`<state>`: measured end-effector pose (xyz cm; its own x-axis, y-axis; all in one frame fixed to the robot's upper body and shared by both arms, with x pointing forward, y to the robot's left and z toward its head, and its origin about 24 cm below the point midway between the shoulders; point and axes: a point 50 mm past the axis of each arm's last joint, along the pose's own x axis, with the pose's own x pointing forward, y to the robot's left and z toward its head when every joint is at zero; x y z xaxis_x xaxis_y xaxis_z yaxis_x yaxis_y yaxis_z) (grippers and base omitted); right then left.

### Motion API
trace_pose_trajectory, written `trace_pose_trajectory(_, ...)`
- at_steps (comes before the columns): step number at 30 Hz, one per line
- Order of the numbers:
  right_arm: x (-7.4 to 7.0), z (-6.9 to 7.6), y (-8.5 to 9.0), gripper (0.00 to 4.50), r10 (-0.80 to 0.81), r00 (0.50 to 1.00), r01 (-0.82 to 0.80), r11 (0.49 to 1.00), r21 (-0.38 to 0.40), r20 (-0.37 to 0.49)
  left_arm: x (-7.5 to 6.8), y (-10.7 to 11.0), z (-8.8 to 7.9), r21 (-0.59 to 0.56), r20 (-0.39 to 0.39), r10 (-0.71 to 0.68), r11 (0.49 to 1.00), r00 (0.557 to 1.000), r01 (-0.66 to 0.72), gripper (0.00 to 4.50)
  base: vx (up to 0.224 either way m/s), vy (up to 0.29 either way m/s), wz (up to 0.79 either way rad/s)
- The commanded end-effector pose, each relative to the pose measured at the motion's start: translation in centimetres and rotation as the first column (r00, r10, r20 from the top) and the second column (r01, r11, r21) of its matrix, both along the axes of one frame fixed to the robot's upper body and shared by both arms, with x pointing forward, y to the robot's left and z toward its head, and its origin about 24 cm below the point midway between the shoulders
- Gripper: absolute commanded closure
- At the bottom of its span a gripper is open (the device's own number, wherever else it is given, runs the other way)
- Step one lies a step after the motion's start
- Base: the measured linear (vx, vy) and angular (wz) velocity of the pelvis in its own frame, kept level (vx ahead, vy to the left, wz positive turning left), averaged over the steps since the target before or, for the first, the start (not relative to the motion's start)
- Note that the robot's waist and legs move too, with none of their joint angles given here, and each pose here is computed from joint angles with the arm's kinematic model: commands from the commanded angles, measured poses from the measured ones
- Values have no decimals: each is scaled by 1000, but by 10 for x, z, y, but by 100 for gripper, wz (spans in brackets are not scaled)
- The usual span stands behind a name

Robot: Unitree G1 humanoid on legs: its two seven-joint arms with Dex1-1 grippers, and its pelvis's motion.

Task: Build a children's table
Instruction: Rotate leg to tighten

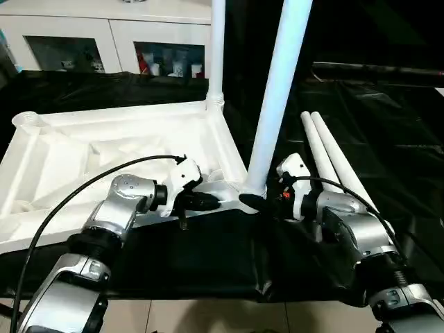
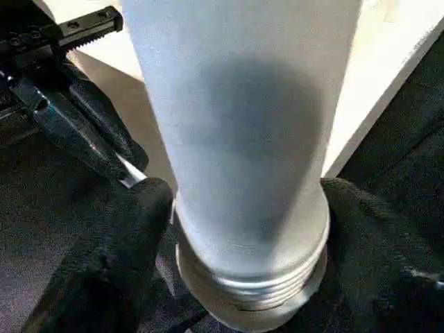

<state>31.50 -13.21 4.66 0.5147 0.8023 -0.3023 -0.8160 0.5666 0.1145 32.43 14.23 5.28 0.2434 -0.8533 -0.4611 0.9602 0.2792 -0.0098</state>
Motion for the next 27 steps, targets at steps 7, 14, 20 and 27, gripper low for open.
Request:
trace_pose_trajectory(7, -5, -7, 6, 167, 7, 1000, -7, 1000, -16, -30, -4, -5, -4, -38, -20, -9, 999, 1000, 8, 450, 0, 0, 0)
trace_pose_trajectory(14, 9, -27, 0, 174, -397, 914, 395, 918, -41, -86, 12, -26, -9, -23, 25, 183, 983, 983, -182, 450, 0, 0, 0)
trace_pose_trajectory(20, 22, -37, 8, 175, -703, 695, 698, 710, -93, -152, 22, -80, -8, -39, 48, 299, 954, 953, -298, 450, 0, 0, 0)
trace_pose_trajectory(27, 31, -31, 16, 175, -758, 645, 753, 652, -89, -97, 21, -105, -3, -63, 84, 269, 962, 959, -264, 450, 0, 0, 0)
